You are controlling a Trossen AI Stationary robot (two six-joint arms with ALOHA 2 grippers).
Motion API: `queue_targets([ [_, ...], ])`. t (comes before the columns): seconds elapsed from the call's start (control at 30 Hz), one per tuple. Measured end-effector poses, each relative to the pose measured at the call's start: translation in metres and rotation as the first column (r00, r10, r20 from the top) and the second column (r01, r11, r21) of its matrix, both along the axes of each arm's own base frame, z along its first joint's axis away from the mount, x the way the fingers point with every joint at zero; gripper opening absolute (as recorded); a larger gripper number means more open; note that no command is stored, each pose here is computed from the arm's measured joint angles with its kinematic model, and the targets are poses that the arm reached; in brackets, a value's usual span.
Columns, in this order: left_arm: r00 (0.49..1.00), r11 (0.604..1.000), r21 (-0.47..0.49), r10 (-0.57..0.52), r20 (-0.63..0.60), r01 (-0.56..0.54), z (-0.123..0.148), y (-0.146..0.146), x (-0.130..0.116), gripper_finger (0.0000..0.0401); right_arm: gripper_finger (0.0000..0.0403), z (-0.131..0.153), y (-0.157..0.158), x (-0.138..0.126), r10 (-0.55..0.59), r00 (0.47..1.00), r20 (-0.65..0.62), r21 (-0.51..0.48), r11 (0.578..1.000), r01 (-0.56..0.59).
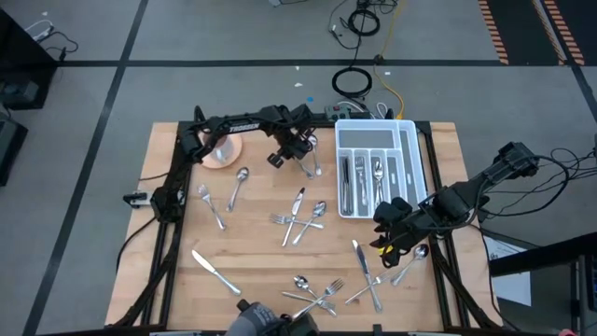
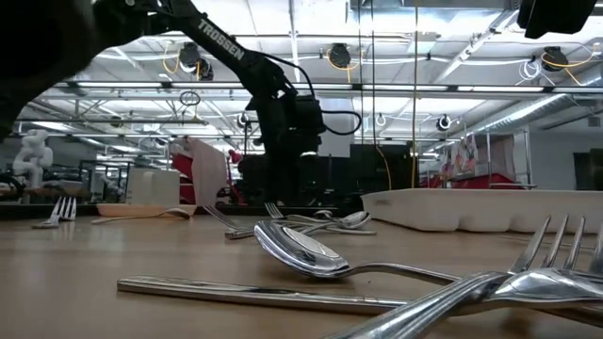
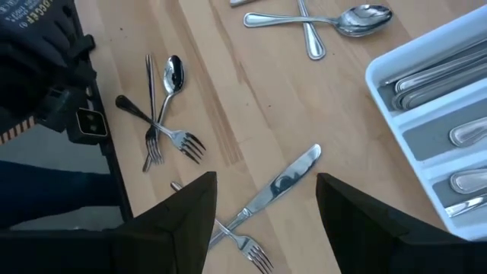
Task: Sort silverware
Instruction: Put the silver fork into the white cutlery tray
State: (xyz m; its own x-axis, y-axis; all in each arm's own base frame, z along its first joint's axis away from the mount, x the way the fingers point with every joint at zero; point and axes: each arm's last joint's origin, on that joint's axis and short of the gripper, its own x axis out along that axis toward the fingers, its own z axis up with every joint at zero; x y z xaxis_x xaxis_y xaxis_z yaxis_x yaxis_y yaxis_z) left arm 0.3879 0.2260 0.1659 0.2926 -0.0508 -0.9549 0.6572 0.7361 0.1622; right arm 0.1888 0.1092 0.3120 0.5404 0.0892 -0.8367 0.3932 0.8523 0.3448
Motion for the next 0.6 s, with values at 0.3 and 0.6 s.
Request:
queue_targets([
  [0.3,0.999,0.999,0.015,-0.042,0.029,0.041,-0.008,0.005,0.003,0.0090,0.0217,0.000,0.000,0.000,-0.001,1.000,0.005,0.004,1.000,0.001],
  [0.6,0.999,0.995,-0.095,0.020,-0.036,-0.023,-0.012,0.008,-0.008,0.0030,0.0217,0.001,0.001,0.001,-0.006,1.000,0.018,0.016,1.000,0.006],
])
